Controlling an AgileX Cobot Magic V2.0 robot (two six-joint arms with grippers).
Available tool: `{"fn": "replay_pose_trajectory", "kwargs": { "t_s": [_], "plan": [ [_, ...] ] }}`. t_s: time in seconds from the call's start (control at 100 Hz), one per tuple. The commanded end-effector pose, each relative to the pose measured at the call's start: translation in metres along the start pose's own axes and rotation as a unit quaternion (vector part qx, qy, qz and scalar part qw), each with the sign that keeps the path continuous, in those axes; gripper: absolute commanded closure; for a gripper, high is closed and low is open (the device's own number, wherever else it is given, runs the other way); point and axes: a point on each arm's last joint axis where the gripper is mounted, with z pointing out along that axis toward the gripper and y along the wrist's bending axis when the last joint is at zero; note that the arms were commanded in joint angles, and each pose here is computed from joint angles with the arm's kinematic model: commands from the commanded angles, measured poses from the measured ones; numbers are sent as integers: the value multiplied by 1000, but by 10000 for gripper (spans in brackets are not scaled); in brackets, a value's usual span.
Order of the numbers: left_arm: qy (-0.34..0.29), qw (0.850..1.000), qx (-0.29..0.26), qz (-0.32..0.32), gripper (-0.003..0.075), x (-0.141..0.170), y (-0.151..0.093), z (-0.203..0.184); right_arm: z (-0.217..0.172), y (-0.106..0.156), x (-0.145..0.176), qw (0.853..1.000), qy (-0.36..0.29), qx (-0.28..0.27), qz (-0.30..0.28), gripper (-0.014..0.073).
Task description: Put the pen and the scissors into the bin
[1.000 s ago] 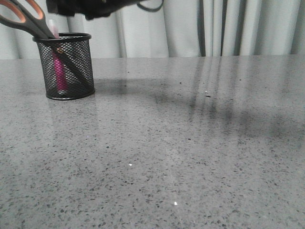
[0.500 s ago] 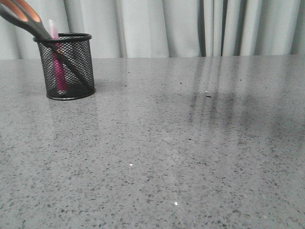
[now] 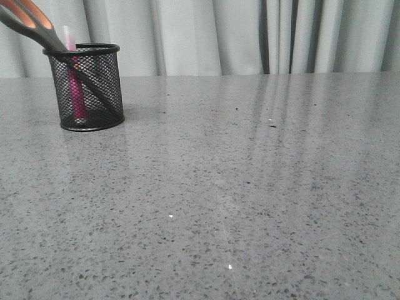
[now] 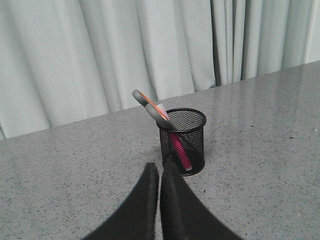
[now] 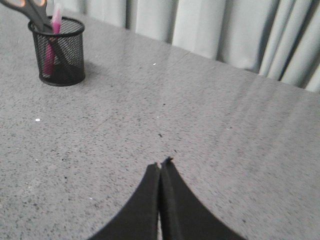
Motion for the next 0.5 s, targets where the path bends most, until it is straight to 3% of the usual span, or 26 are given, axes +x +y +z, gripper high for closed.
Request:
{"fn": "replay_pose_trajectory", "kwargs": {
  "t_s": [0.0,0.49],
  "plan": [
    [-38,999,4,-2,739,-12,1,-1,-15,-5,-4,999,-41,13,-8,655],
    [-38,999,4,-2,739,-12,1,-1,-22,-8,-1,999,-40,23,-5,655]
  ]
}}
